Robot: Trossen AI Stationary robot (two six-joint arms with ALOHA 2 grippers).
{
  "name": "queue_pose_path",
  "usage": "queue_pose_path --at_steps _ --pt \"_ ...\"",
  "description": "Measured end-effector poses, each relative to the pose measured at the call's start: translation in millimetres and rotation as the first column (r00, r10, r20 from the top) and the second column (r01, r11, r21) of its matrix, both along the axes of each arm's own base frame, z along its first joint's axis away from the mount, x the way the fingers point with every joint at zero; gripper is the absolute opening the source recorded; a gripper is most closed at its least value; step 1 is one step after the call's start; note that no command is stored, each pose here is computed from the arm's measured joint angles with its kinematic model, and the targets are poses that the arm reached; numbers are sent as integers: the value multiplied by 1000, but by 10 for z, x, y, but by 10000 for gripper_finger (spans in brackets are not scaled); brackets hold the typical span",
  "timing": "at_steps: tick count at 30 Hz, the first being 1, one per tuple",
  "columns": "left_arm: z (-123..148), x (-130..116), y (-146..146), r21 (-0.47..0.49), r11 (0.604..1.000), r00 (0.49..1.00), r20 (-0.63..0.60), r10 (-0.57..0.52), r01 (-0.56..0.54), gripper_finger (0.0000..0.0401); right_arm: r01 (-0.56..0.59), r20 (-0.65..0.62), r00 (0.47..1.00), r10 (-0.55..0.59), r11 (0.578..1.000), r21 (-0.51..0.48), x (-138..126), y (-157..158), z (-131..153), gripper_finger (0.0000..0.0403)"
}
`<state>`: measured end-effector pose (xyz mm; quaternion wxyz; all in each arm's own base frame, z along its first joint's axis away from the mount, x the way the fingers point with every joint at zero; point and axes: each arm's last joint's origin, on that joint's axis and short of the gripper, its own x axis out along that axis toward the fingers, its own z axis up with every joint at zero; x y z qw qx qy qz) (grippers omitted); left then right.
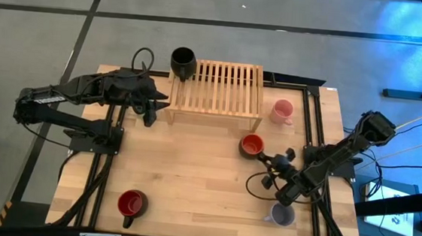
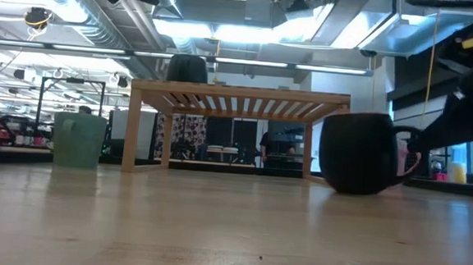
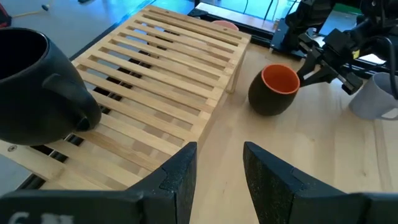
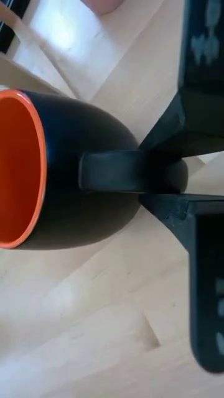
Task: Place coffee mugs
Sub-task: Put the orange mug on the shelf
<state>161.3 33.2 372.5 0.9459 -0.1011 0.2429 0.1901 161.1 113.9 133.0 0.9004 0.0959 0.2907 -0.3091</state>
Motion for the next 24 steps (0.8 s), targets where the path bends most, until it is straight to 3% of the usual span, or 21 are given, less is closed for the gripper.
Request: queue_pose_path --at_steps 5,10,24 --pt "10 -24 -14 -10 999 999 7 -35 35 126 -7 -6 1000 7 998 70 235 57 228 49" --pt "49 -157 -44 9 997 997 18 -71 71 126 32 78 996 -42 992 125 515 78 549 49" --pt "130 -494 -103 46 996 994 68 -80 77 126 81 177 980 -93 994 74 1538 95 1235 49"
